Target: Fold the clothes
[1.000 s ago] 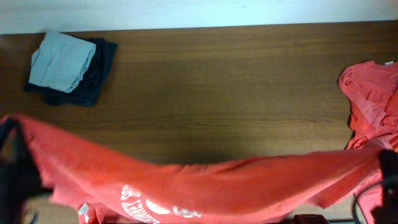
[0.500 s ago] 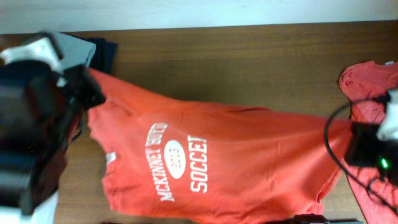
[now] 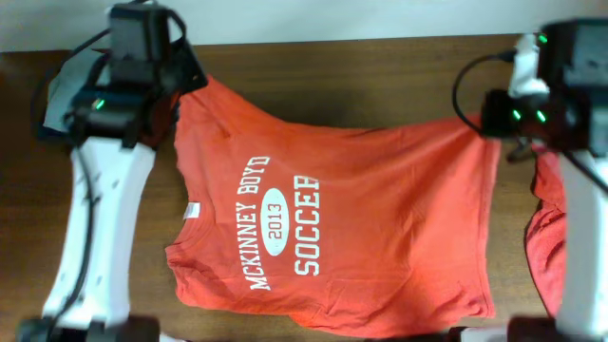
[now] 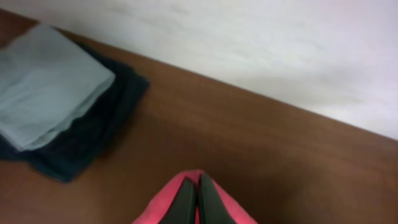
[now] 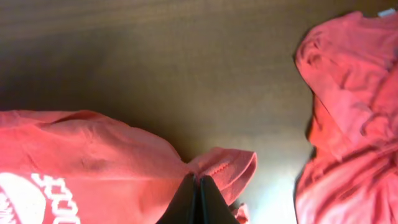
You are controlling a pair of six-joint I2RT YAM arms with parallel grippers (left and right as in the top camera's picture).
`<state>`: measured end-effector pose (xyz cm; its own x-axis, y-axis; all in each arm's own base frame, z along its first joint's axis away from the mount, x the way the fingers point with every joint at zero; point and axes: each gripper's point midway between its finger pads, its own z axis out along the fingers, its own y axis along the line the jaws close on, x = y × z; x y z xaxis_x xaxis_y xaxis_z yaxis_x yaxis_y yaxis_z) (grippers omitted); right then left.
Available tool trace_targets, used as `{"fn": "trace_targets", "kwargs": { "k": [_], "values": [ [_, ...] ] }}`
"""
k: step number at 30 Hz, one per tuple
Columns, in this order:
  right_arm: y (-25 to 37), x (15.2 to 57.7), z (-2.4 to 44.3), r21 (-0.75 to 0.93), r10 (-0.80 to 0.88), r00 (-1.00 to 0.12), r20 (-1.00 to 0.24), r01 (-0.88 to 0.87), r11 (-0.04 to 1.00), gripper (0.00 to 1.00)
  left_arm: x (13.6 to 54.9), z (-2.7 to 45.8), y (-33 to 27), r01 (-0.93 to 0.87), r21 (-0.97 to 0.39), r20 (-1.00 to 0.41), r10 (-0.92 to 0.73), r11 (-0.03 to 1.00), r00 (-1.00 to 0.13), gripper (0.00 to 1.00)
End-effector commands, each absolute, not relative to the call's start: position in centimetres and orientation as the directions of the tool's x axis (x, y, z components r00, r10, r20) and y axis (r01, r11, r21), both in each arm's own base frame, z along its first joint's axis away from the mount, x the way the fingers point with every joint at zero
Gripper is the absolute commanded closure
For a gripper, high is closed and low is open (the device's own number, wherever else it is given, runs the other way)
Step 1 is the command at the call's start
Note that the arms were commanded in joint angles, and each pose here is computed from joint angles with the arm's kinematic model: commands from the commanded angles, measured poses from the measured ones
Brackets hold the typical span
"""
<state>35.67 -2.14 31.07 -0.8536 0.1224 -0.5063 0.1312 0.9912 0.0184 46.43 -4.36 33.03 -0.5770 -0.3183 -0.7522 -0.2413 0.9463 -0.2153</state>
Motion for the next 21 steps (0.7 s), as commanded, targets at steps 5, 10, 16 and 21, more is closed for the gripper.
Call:
{"fn": "trace_targets", "kwargs": {
  "k": [5, 10, 16, 21],
  "values": [
    [-4.0, 43.5, 24.1, -0.012, 0.128, -0.88, -0.458, 0.15, 0.989, 0.96, 53.0, 26.9, -5.3, -0.231, -0.206, -0.746, -0.305, 0.951, -0.592, 1.0],
    [-5.8, 47.8, 19.8, -0.015, 0.148, -0.873, -0.465, 0.175, 0.984, 0.96, 56.4, 22.6, -6.3, -0.213, -0.22, -0.736, -0.305, 0.952, -0.604, 1.0],
    [-8.1, 52.5, 15.2, -0.041, 0.114, -0.856, -0.504, 0.156, 0.987, 0.96, 61.0, 17.8, -7.9, -0.131, -0.231, -0.769, -0.263, 0.964, -0.583, 1.0],
    [-9.4, 55.5, 10.9, -0.05, 0.11, -0.843, -0.527, 0.16, 0.986, 0.96, 63.9, 14.0, -8.4, -0.118, -0.244, -0.796, -0.268, 0.963, -0.543, 1.0]
  ]
}}
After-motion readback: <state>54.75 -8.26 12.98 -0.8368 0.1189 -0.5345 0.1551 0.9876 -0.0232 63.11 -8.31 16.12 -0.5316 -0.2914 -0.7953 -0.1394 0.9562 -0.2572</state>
